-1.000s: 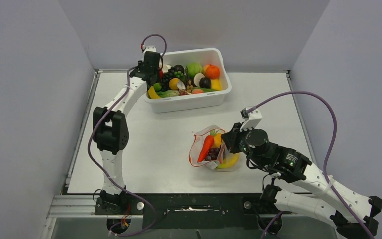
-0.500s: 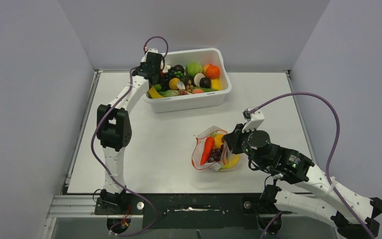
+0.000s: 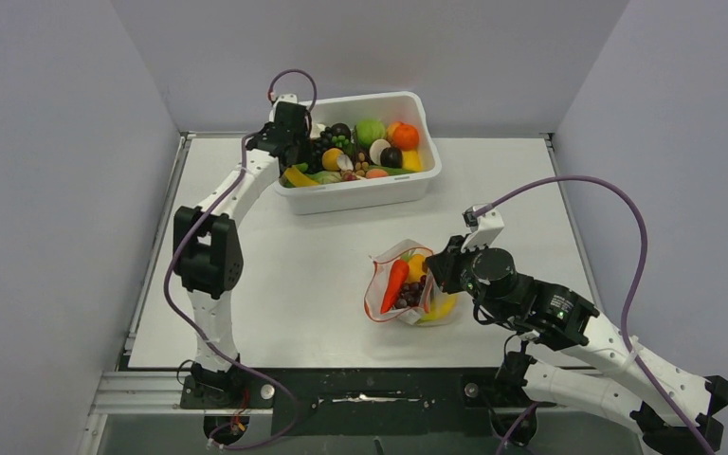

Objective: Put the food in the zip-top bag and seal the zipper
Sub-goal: Pick up the fake fruit from the bin.

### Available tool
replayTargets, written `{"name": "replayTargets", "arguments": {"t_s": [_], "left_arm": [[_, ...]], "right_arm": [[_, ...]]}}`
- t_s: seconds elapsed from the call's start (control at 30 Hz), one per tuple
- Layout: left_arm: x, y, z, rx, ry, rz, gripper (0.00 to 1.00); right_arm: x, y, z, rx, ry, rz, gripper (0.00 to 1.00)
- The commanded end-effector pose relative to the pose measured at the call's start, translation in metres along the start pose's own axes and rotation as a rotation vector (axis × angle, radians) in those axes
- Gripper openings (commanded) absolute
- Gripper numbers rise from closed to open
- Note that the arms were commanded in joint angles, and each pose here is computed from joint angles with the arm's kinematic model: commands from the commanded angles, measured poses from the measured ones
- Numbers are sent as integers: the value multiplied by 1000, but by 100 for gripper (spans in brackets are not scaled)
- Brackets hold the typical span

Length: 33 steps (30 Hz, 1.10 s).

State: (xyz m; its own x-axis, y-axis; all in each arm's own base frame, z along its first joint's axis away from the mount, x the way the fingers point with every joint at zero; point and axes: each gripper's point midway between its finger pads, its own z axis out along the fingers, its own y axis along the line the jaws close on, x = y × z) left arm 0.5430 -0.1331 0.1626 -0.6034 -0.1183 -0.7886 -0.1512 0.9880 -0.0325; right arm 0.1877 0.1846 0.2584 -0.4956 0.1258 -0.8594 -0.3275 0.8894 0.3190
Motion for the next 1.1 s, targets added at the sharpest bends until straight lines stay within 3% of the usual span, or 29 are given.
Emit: {"name": "replayTargets", "arguments": {"t_s": [0.0, 0.43, 1.07], "left_arm": [[-47, 20, -37, -37, -146, -139, 46], [-7, 16, -32, -3, -84, -260, 47], [24, 9, 22, -59, -11, -289, 51]], "right_arm": [[-25, 10, -1, -28, -95, 48, 0], [-22, 9, -1, -30, -84, 37, 0], [-23, 14, 0, -51, -86, 44, 0]]}}
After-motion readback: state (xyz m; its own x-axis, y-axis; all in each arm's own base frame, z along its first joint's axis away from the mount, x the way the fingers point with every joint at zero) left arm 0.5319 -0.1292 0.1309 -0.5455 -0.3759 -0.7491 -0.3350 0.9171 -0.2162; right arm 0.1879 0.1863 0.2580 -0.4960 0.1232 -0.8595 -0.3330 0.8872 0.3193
